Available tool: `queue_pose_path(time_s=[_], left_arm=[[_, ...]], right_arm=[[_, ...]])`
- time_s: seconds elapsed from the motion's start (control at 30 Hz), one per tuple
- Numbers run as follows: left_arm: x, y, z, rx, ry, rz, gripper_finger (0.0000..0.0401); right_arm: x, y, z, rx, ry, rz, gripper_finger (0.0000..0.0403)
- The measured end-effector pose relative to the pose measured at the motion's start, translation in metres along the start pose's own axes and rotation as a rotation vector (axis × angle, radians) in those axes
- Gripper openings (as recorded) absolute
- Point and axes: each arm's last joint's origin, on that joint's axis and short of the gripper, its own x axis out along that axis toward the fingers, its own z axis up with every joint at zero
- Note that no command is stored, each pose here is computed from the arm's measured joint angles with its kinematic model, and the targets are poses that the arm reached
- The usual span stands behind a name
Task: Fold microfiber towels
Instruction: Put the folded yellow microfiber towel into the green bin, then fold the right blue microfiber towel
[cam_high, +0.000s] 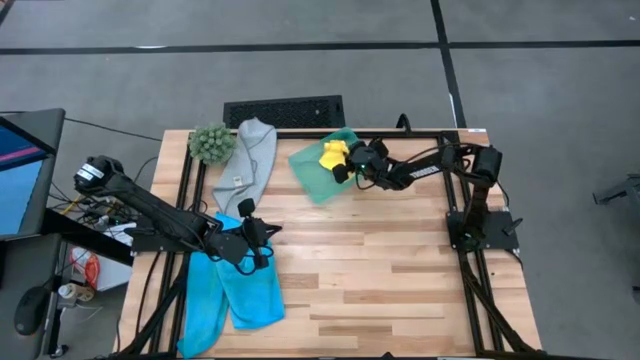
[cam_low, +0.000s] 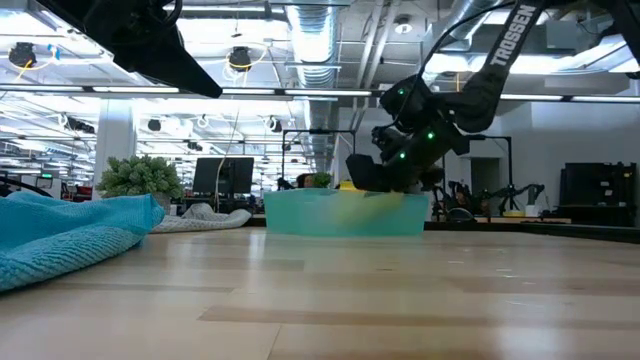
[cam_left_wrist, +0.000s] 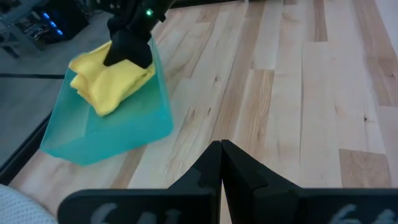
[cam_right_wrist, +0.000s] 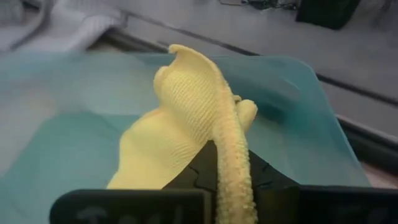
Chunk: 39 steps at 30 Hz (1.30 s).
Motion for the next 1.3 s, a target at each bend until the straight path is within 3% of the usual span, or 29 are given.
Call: queue_pose_path(time_s=[0.13,0.3,0.5,0.63,0.83,0.93,1.1,1.2,1.3], left_arm=[[0.0,0.0,0.0,-0.002,0.0,0.0,0.0],[0.0,0.0,0.0,-0.006,-0.001,-0.001,0.0],[0.0,-0.001,0.0,-0.035,0.004,-0.017,0.0],[0.0,-0.001,0.0,-0.044,0.011,-0.03,0.0],[0.0,0.0,-0.003,-0.041,0.03,-0.021,0.0],[-0.001,-0.001,-0.009,-0.017,0.107,-0.093,0.0],[-0.005,-0.002,-0.024,-0.083,0.327,-0.271,0.0],[-0.008,-0.003,-0.031,-0.122,0.426,-0.303,0.0006],[-0.013,-0.007,-0.032,-0.118,0.432,-0.323,0.0029]], right_arm=[[-0.003,0.005,0.005,-0.139,0.047,-0.037,0.0068],[-0.004,0.011,0.01,-0.268,0.105,-0.105,0.014],[-0.011,0.011,0.025,-0.323,0.081,-0.239,0.0227],[-0.024,0.008,0.044,-0.281,0.025,-0.248,0.0248],[-0.031,0.008,0.05,-0.214,0.036,-0.146,0.0224],[-0.031,0.013,0.04,-0.227,0.104,-0.073,0.0208],[-0.067,0.035,0.042,-0.22,0.169,0.152,0.0201],[-0.096,0.058,0.045,-0.177,0.161,0.349,0.0206],[-0.12,0.086,0.039,-0.161,0.147,0.492,0.0217]])
